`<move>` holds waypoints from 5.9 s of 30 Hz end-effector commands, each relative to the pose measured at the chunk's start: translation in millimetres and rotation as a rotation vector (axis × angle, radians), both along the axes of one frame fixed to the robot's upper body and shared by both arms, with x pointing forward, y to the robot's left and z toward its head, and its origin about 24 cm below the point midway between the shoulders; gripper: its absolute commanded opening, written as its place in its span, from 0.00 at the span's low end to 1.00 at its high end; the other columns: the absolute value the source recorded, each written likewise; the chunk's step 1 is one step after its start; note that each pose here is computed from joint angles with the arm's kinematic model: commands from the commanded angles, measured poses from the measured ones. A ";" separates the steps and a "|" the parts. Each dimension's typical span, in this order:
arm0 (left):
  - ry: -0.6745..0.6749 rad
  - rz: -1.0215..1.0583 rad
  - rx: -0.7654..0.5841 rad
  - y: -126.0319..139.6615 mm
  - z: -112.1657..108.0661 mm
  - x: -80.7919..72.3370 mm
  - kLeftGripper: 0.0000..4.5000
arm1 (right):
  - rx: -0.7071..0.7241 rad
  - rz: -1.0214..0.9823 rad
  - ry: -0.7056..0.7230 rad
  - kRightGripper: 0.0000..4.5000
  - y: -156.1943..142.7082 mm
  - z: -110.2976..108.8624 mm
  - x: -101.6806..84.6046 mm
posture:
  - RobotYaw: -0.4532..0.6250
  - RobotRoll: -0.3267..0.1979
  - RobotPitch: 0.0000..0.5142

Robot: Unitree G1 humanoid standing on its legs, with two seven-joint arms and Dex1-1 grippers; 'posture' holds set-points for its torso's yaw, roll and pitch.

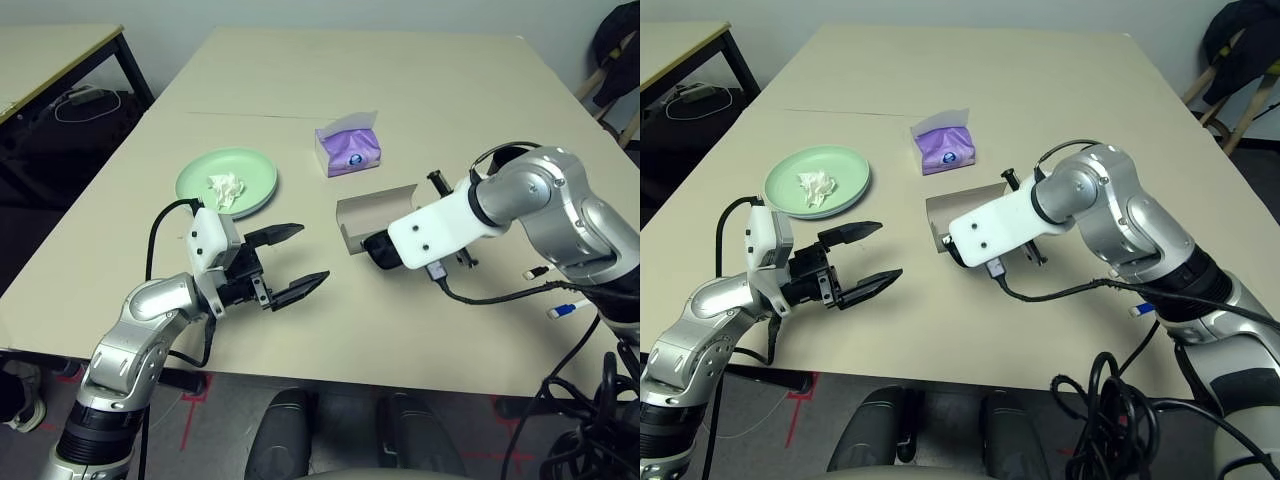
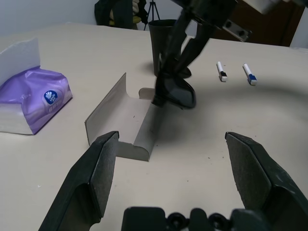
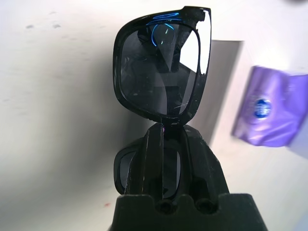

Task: Organize and tidy the items on the table.

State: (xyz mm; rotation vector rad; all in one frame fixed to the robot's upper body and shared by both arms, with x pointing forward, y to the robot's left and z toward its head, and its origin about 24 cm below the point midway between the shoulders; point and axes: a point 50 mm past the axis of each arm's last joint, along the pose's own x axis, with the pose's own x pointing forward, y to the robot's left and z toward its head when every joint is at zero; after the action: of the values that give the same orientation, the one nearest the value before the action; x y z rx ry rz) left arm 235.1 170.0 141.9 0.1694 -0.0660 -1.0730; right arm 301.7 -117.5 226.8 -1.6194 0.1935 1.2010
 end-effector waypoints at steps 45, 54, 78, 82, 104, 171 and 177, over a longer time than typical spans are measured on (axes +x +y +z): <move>0.005 -0.012 0.018 -3.0 -3.4 -7.4 1.00 | -0.008 0.006 -0.095 0.08 20.3 -53.0 47.3 | 0.57 0.62 0.19; 0.007 -0.016 0.016 -4.5 -3.1 -7.1 1.00 | 0.005 -0.006 -0.089 0.08 20.7 -58.5 47.1 | 0.57 0.62 0.20; 0.009 -0.019 0.018 -7.1 -2.6 -7.5 1.00 | 0.022 -0.013 -0.094 0.08 22.4 -60.2 47.7 | 0.57 0.62 0.20; 0.011 -0.020 0.019 -7.4 -2.3 -7.6 1.00 | 0.024 -0.015 -0.078 0.08 22.0 -63.9 44.6 | 0.57 0.62 0.21; 0.014 -0.033 0.025 -7.8 -2.1 -6.3 1.00 | 0.035 -0.088 -0.042 0.66 14.5 -62.0 39.6 | 0.56 0.62 0.21; -0.019 0.562 -0.075 6.9 23.9 76.1 1.00 | 1.559 -0.652 0.227 1.00 -78.6 -130.7 -73.4 | 0.45 0.62 0.17; 0.018 0.620 -0.119 9.9 27.9 89.8 1.00 | 1.561 -0.646 0.215 1.00 -78.8 -134.9 -80.0 | 0.43 0.62 0.16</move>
State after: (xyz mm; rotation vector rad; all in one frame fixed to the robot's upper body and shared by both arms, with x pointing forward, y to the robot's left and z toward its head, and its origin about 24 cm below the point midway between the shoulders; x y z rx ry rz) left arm 321.1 176.4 169.2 0.0759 -0.0636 -0.4843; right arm 224.1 -197.0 90.8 -0.0171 -0.0880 0.6065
